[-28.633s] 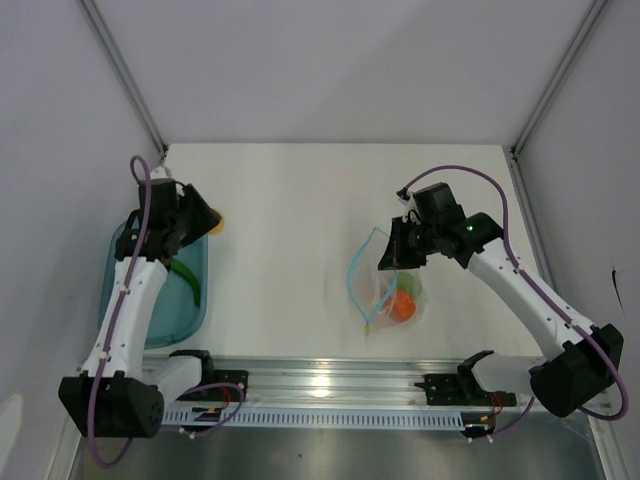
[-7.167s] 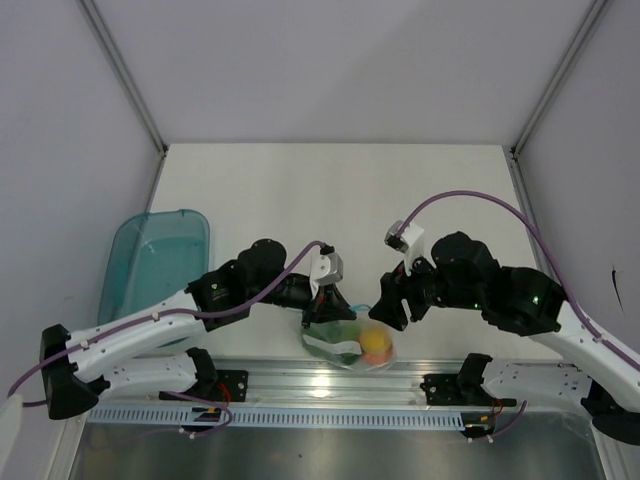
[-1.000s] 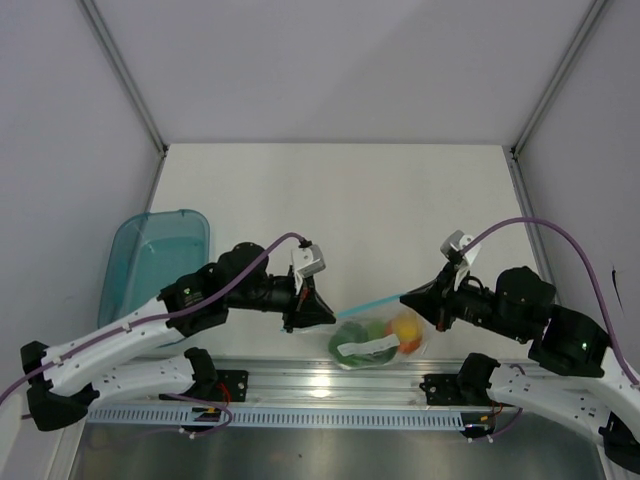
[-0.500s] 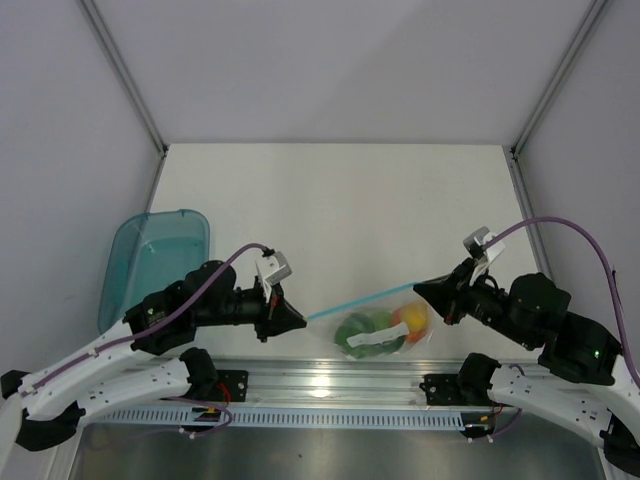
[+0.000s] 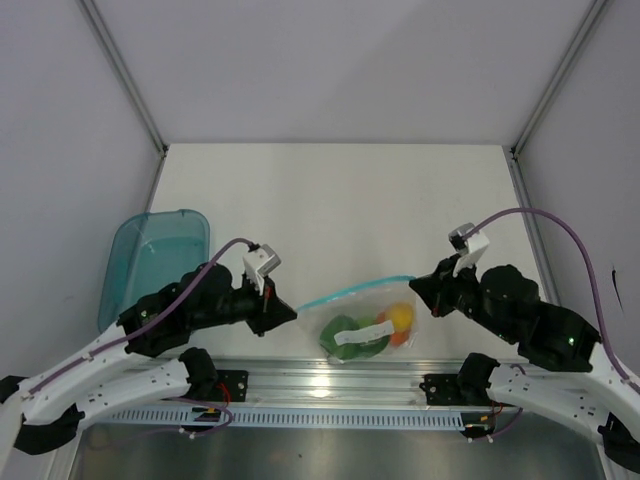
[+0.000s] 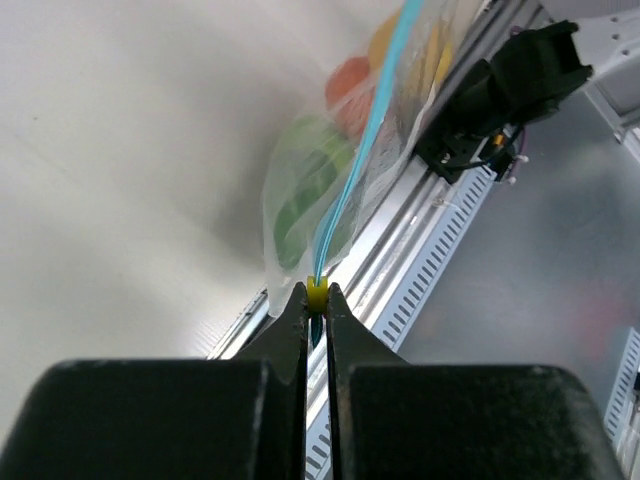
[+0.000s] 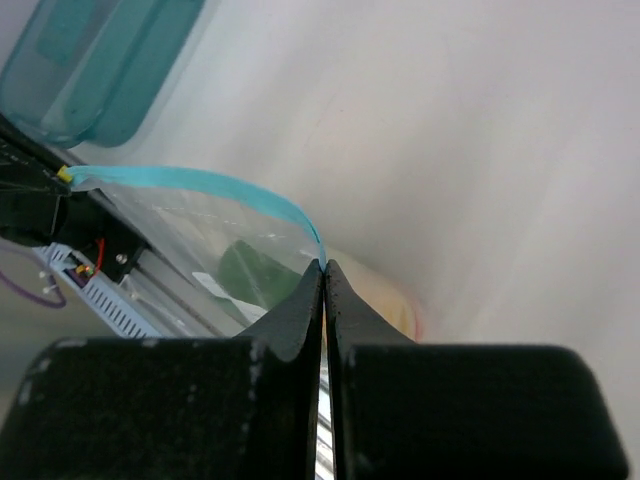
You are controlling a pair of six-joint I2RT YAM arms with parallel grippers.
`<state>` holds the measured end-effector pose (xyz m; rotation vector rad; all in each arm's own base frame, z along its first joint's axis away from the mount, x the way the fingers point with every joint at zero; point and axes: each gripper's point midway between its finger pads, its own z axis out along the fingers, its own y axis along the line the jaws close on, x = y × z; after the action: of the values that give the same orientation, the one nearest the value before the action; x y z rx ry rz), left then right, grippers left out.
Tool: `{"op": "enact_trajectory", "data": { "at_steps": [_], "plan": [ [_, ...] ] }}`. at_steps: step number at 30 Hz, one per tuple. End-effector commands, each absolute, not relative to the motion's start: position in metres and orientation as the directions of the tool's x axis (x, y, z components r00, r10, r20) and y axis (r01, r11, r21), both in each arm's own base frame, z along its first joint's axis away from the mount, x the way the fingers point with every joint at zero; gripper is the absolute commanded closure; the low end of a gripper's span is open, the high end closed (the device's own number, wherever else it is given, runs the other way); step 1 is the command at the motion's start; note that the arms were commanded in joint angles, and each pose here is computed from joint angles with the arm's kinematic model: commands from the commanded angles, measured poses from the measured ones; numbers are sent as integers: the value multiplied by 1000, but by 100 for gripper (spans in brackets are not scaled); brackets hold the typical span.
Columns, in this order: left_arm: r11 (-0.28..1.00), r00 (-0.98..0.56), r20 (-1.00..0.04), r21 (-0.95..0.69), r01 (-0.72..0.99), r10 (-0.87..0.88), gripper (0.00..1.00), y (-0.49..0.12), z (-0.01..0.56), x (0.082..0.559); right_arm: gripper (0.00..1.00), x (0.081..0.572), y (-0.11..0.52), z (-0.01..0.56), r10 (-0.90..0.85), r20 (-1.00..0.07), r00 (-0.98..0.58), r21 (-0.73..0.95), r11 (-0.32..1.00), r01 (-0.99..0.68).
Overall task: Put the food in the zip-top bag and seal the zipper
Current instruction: Zip the zipper food storage bag at the center of the board, then place the zipper food storage bag at the center of the board.
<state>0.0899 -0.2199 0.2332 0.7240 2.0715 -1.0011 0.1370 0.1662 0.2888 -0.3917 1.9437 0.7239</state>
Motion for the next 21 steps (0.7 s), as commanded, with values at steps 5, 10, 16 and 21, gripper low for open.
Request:
{"op": "enact_trajectory", "data": {
  "at_steps": [5, 10, 16, 21],
  "plan": [
    [608, -625, -773, -444, 658, 112, 100, -265, 248, 141, 100, 183, 187, 287, 92, -876, -473, 314, 854, -415],
    [592, -631, -769, -460, 661, 107, 99, -308, 256, 184, 100, 219, 169, 289, 103, -875, -473, 276, 909, -312],
    [625, -652, -749, -452, 636, 121, 99, -345, 253, 248, 100, 279, 117, 265, 192, -841, -507, 290, 949, -121],
    [626, -686, -719, -486, 610, 110, 89, -370, 244, 300, 100, 324, 93, 247, 221, -824, -521, 292, 955, -57]
  ]
}}
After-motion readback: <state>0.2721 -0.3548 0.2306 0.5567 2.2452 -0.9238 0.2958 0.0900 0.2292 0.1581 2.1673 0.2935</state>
